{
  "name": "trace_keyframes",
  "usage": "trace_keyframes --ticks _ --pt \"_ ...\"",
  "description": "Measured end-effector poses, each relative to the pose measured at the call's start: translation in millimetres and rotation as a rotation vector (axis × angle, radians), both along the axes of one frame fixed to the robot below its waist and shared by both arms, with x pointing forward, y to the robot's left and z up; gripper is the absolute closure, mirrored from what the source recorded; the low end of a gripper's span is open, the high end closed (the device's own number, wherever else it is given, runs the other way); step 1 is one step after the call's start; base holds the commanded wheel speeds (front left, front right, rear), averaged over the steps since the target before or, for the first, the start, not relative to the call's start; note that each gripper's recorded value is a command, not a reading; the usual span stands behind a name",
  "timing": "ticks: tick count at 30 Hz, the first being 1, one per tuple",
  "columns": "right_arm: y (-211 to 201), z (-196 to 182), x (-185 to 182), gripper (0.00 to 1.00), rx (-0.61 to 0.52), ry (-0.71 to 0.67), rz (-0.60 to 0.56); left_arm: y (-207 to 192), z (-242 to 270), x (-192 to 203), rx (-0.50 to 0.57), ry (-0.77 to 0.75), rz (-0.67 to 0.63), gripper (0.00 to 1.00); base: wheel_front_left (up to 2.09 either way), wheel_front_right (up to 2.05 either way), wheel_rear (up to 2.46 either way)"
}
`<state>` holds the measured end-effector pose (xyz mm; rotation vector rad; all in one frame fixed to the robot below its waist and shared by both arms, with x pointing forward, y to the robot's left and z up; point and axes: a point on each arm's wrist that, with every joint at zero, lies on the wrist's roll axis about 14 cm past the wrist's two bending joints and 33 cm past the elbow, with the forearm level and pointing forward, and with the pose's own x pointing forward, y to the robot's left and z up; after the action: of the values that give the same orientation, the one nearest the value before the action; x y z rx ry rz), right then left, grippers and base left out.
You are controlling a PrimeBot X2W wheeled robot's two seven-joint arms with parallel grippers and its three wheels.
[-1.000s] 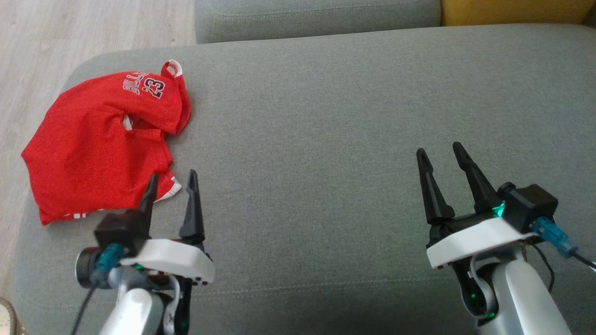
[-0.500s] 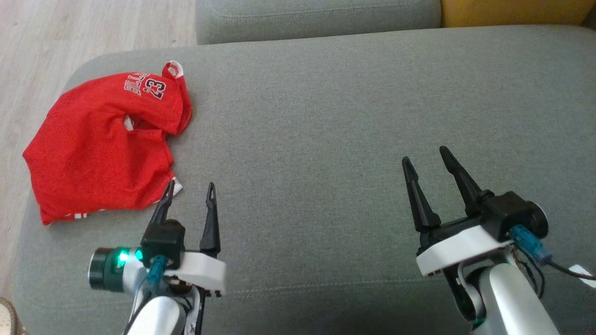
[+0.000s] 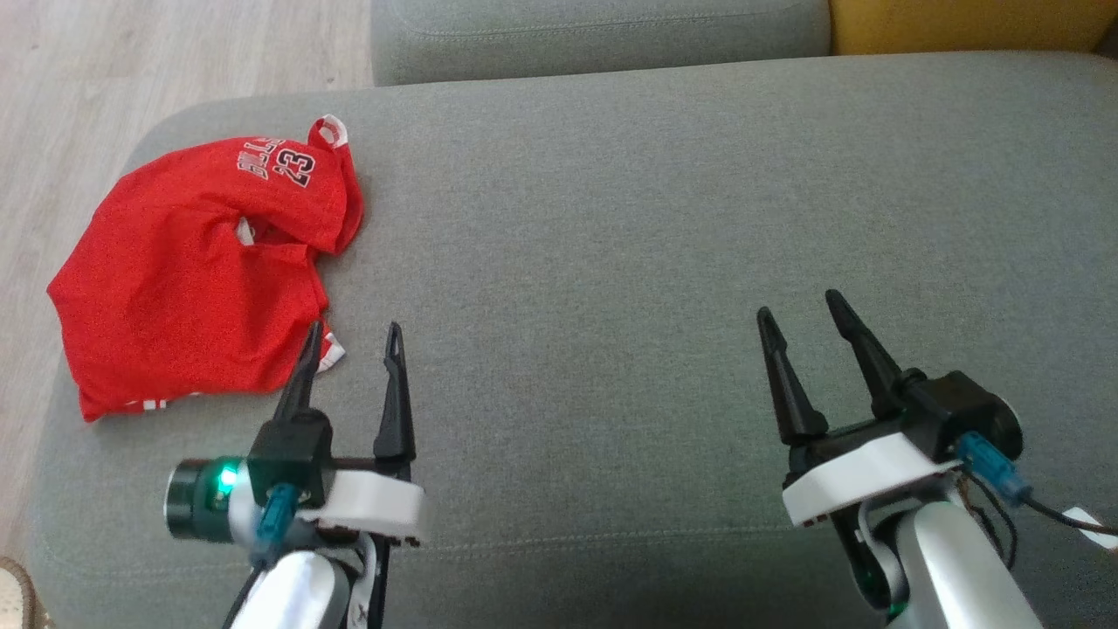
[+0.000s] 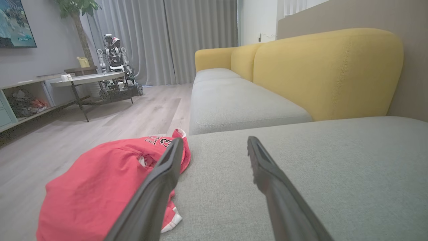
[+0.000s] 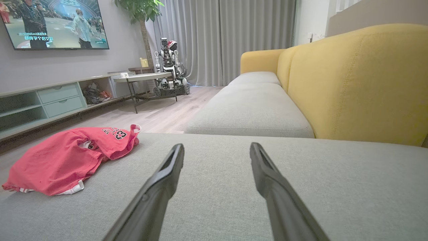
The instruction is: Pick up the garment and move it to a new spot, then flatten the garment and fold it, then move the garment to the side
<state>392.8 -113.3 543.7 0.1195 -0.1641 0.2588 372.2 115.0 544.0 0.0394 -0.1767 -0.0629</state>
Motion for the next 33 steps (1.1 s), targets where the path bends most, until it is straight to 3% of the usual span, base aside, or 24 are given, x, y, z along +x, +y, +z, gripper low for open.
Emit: trace_keyframes --ticks 16,33 --pt "-19.2 -0.8 2.7 0.0 -0.007 -0.009 -0.058 -1.0 -24.8 1.5 -0.074 0.078 -0.047 0.0 0.0 0.0 0.0" --pt "-20.4 -3.0 3.9 0.0 0.003 0.0 -0.061 3.4 -27.8 2.8 -0.07 0.083 -0.047 0.0 0.0 0.0 0.0"
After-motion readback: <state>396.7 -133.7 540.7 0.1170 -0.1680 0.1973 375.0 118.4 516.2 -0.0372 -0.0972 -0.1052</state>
